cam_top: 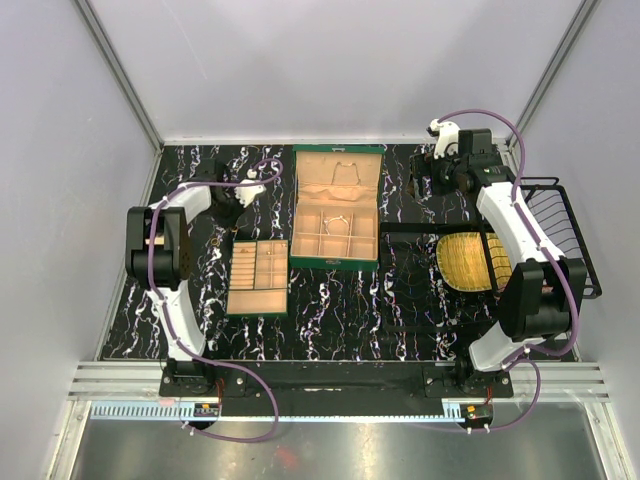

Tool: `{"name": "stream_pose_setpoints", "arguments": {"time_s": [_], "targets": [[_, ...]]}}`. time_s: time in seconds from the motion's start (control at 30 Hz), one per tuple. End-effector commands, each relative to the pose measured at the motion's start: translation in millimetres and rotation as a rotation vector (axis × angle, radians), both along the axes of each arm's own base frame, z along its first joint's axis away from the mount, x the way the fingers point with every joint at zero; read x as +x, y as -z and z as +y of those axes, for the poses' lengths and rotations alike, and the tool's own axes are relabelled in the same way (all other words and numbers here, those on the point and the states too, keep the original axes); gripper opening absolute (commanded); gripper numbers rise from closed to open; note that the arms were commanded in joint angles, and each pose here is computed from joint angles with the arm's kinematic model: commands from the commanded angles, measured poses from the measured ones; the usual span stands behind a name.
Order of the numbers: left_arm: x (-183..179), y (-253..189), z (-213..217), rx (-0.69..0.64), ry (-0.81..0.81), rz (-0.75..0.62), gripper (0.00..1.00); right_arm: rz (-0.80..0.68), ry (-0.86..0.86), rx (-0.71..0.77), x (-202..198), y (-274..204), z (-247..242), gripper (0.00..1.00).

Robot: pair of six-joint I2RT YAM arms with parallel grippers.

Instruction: Organize the mixed jewelry

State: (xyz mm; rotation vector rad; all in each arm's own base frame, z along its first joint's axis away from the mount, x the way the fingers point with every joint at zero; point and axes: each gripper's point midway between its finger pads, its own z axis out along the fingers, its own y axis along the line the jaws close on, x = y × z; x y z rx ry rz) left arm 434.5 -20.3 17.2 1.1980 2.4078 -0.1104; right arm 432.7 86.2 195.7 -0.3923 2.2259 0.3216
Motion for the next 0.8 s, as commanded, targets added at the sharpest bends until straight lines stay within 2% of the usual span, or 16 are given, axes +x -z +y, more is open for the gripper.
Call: {"name": "stream_pose_setpoints", "arguments": {"time_s": [0.0,0.27,0.53,0.77], "targets": [[-21.0,4.2,-2.7,-0.046,-0.028,0.044,0.00,-0.046,-0.008,-0.013,7.0,-13.5,2.1,1.00],[-4.1,-30.5,-4.7,-0.093,-0.134,-0.116,0.00,-0.054,-0.010,-0.008,6.3,-17.1,2.9,1.00],[13.4,-59.6,12.9,-0.048,-0.250,-0.287,0.00,-0.053,-0.011,-0.004,6.0,-17.2,3.5,1.00],[19.4,-87.9,15.1,-0.080,-0.328,-0.361,0.00,-0.060,-0.021,0.019,3.5,-23.1,7.3,1.00]]}}
